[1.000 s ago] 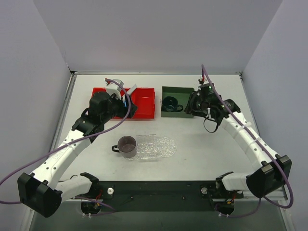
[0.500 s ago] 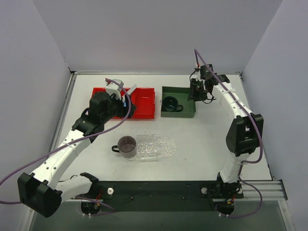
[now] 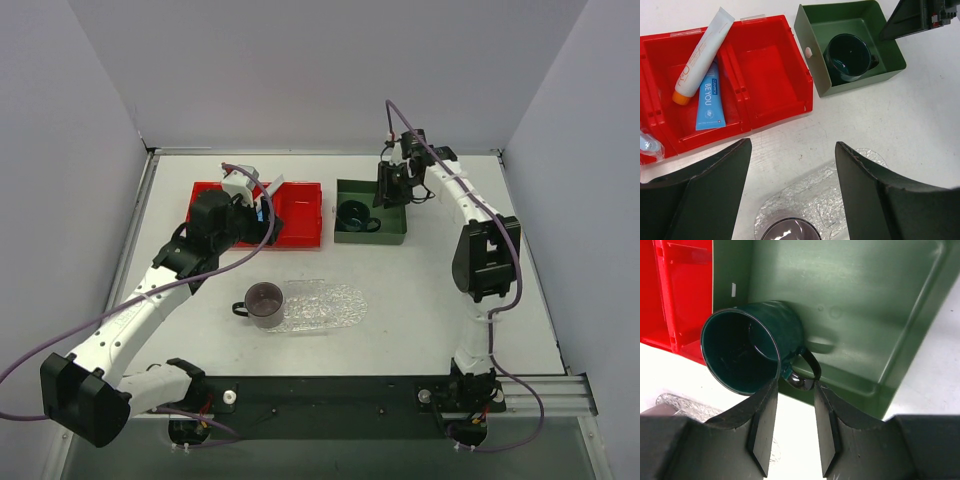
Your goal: Prepare toiletry sets of a toothbrush and toothpaste on the tray
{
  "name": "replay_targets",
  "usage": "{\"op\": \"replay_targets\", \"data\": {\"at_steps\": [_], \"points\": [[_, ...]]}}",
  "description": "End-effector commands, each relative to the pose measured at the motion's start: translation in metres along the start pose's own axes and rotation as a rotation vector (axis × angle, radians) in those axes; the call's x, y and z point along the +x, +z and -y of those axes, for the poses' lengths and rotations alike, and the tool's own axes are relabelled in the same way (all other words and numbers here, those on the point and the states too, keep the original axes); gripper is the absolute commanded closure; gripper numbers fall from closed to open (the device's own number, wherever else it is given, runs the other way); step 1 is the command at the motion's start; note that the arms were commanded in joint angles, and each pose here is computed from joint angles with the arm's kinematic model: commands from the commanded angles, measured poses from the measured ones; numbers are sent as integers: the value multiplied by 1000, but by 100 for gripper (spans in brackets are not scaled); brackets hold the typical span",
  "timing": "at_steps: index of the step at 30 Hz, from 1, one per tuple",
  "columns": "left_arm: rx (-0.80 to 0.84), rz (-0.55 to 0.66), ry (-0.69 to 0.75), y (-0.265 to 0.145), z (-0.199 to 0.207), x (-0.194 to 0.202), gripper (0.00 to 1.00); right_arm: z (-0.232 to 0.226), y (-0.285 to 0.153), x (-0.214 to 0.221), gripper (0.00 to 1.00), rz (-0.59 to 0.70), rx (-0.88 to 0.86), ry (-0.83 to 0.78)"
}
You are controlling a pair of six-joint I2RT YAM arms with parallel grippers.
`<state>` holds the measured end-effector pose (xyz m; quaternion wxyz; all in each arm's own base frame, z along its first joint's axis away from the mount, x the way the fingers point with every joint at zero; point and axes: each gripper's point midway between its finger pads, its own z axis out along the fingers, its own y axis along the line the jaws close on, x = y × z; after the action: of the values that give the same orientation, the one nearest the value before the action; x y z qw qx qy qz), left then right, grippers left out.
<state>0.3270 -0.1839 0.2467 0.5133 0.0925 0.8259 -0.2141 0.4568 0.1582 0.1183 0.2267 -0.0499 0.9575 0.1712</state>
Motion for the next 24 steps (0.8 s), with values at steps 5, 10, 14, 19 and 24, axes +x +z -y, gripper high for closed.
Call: {"op": "replay_targets", "data": {"at_steps": [5,10,14,19,24], "points": [[5,44,11,-2,1,-16,22,-20,9,2,69,-25,-8,-41],[5,47,11,-2,1,-16,22,-16,17,1,69,-12,79,-38],[4,50,11,-2,1,-18,22,-11,23,-1,71,-2,141,-46],[7,54,11,-4,2,-18,22,-10,28,-1,74,-1,169,-58],[6,58,11,-4,2,-20,22,-8,33,4,75,-12,191,-80]]}}
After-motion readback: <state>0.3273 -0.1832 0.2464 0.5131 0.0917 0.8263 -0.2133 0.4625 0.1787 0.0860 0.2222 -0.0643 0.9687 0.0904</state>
